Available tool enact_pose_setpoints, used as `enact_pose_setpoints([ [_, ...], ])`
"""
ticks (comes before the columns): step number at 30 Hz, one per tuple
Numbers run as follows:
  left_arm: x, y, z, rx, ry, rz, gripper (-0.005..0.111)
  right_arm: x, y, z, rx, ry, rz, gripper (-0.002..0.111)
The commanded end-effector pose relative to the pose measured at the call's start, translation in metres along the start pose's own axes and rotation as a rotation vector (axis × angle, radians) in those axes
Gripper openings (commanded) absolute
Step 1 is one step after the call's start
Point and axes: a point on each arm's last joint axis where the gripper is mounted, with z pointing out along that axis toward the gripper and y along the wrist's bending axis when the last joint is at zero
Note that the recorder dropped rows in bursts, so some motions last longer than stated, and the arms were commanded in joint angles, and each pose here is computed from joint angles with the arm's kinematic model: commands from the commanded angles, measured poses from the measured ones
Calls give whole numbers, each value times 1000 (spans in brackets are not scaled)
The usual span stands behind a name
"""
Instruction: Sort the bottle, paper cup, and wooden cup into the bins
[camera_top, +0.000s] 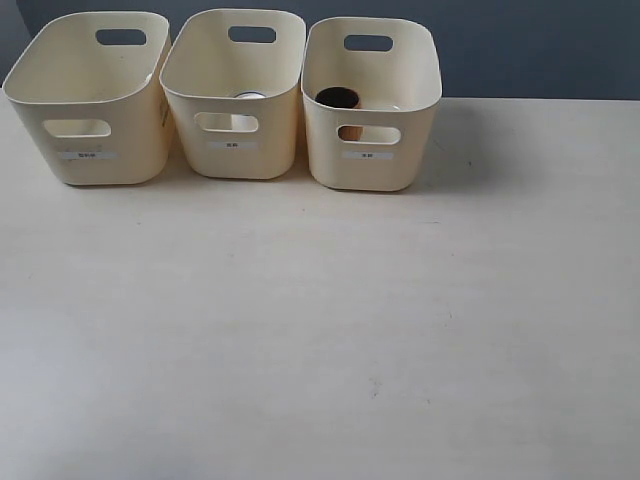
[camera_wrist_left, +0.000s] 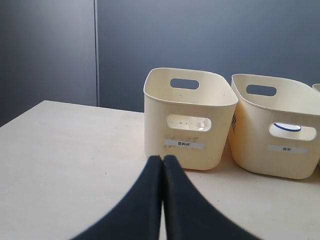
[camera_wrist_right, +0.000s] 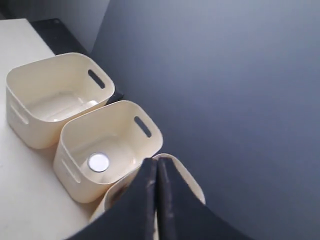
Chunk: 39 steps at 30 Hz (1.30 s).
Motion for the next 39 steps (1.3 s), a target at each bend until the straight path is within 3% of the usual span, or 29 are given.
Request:
enact_pose_setpoints([
  [1, -1, 0, 0, 4, -8, 4, 0, 5, -22, -57, 124, -45, 2, -1],
  [8, -1, 0, 0, 4, -8, 4, 0, 28, -30, -109, 184, -44, 4, -1],
  [14, -1, 0, 0, 4, -8, 4, 0, 47, -28, -112, 216, 27, -4, -1],
  [27, -1, 0, 0, 4, -8, 4, 0, 98, -3, -46, 221, 160, -30, -1],
  [39, -1, 0, 0, 4, -8, 6, 0, 191, -13, 5, 223, 294, 170, -1],
])
